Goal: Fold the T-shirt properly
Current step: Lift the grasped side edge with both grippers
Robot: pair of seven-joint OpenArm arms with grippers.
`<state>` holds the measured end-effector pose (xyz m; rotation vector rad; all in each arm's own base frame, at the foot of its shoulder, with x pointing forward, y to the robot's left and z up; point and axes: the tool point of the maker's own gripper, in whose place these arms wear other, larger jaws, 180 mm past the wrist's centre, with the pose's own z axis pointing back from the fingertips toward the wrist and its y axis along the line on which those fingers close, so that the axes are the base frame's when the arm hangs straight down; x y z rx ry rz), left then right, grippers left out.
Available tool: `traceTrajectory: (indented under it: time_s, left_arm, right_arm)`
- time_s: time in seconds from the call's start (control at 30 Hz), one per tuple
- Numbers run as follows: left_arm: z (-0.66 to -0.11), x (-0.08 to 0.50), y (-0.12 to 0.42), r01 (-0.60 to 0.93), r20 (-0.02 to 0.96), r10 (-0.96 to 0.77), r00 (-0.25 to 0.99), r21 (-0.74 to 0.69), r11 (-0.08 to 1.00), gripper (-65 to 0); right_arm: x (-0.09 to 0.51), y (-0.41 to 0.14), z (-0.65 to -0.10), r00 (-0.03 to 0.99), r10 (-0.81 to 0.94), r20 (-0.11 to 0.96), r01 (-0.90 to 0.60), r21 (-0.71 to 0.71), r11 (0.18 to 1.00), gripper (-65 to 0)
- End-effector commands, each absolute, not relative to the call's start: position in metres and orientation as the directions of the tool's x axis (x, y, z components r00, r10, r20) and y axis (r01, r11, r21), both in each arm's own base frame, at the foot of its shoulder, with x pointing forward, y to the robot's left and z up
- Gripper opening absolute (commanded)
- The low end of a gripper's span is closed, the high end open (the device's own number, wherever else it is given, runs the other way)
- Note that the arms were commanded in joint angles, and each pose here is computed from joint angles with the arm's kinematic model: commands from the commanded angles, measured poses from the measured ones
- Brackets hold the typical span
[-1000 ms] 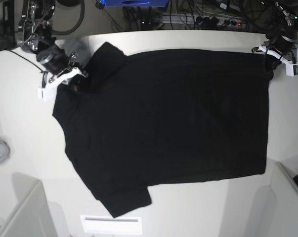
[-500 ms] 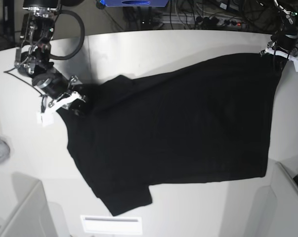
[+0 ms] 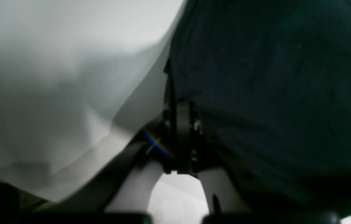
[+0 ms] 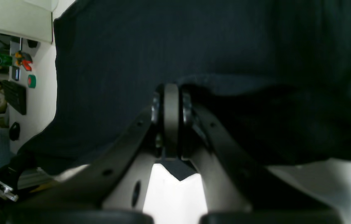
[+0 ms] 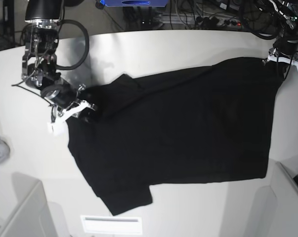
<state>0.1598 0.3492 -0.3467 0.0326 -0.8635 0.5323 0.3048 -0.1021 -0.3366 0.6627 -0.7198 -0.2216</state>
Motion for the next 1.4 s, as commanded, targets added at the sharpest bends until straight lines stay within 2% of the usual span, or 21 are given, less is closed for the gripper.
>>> traceTrajectory:
  time_s: [0.0,0.17,0.4,0.73,0.83,0.97,1.17,1.37]
  left_arm:
    - [-0.333,0.167,0.355,-0.454,0.767,0.412,0.491,-0.178,0.873,-65.0]
    - [-0.329,0.174,0.36,-0.488,0.774,0.446,0.449,-0.205,0.848,-65.0]
    - [-0.326,0.185,0.365,-0.539,0.771,0.504,0.389,-0.253,0.803,-65.0]
    - [-0.318,0.199,0.373,-0.592,0.767,0.568,0.299,-0.317,0.741,-65.0]
    - [-0.316,0.207,0.371,-0.582,0.767,0.571,0.293,-0.331,0.743,-65.0]
    - [-0.339,0.211,0.368,-0.614,0.722,0.613,0.322,-0.333,0.715,-65.0]
    - [-0.339,0.226,0.37,-0.619,0.726,0.608,0.322,-0.325,0.715,-65.0]
    - [-0.348,0.232,0.374,-0.643,0.716,0.607,0.345,-0.291,0.708,-65.0]
  right_arm:
    - [0.315,-0.104,-0.324,0.713,-0.412,0.567,-0.06,0.635,0.77,-65.0]
    - [0.319,-0.102,-0.337,0.734,-0.414,0.539,-0.039,0.642,0.766,-65.0]
    - [0.334,-0.09,-0.325,0.728,-0.389,0.564,-0.089,0.64,0.763,-65.0]
    - [0.349,-0.097,-0.338,0.743,-0.407,0.531,-0.046,0.647,0.761,-65.0]
    - [0.355,-0.096,-0.343,0.751,-0.407,0.521,-0.039,0.649,0.76,-65.0]
    - [0.359,-0.088,-0.34,0.755,-0.387,0.529,-0.062,0.646,0.761,-65.0]
    - [0.363,-0.088,-0.337,0.75,-0.388,0.536,-0.066,0.645,0.762,-65.0]
    - [0.369,-0.099,-0.345,0.741,-0.339,0.579,-0.06,0.559,0.827,-65.0]
